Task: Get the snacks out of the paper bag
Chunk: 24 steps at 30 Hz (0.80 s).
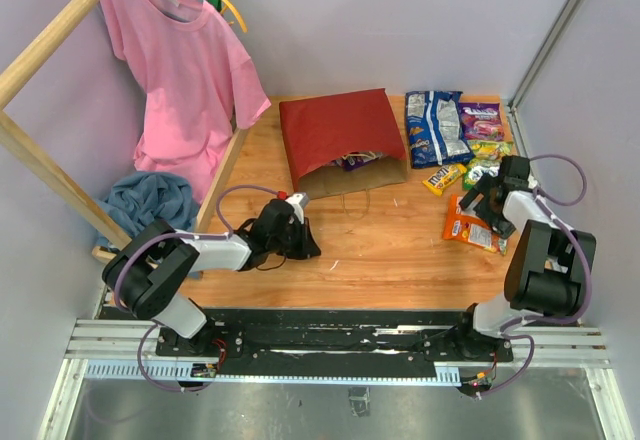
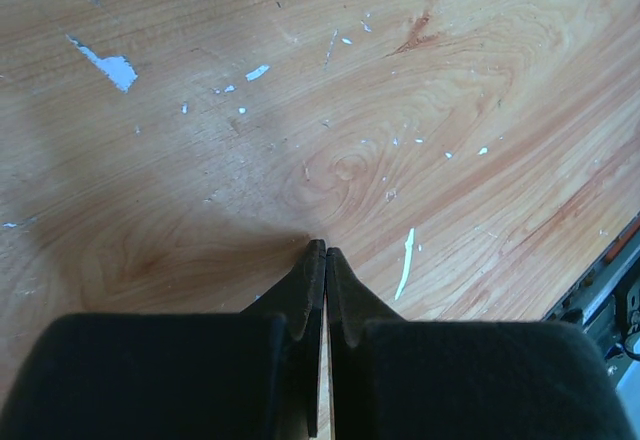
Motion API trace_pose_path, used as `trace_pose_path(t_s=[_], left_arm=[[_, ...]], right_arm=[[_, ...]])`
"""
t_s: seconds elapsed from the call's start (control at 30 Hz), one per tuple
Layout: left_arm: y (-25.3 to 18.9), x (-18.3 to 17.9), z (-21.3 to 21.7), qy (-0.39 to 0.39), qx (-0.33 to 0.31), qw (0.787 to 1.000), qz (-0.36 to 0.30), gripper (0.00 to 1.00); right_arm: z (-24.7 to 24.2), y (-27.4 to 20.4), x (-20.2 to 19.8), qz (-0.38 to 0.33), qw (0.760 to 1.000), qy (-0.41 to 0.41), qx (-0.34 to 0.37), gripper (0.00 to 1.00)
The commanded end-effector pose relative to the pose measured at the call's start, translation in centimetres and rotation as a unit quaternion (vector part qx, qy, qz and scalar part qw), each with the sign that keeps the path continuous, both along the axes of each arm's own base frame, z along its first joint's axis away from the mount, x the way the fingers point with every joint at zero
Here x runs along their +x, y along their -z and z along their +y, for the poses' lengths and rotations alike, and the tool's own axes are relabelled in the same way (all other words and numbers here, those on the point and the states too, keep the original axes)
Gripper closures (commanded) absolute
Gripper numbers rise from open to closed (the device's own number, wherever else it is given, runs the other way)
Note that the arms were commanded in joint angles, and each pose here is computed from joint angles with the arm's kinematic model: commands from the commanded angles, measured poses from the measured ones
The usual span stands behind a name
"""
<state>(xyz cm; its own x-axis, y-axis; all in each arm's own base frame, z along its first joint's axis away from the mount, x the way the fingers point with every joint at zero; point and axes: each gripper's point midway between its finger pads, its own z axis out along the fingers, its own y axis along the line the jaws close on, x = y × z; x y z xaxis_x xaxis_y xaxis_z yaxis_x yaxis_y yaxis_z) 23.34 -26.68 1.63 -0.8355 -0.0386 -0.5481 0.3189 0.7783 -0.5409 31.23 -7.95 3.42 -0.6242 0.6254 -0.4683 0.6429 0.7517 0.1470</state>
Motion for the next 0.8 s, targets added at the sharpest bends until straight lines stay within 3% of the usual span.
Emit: trace_pose_path(t_s=[0.0,0.17,0.27,0.77], left_arm=[[1.9,-0.7,2.3,0.001,0.054,0.998,0.019,0.96],[1.6,-0.1,2.0,0.008,0.058,0.998,0.016,0.97],[1.6,0.0,1.6,0.013,0.054,0.998,0.020,0.96],[0.8,0.8,0.8,0.008,0.047,0.999,0.024,0.96]], right_arm=[[-1.1,1.5,-1.7,0.052,0.997,0.051,0.004,0.02],[-2.2,-1.0,-2.0,0.073,0.991,0.105,-0.025,0.01],[-2.0,-2.1,-1.5,0.083,0.994,0.061,-0.028,0.02],[0.6,-5.2,-2.0,-0.043,0.999,-0.014,-0.026,0.01]])
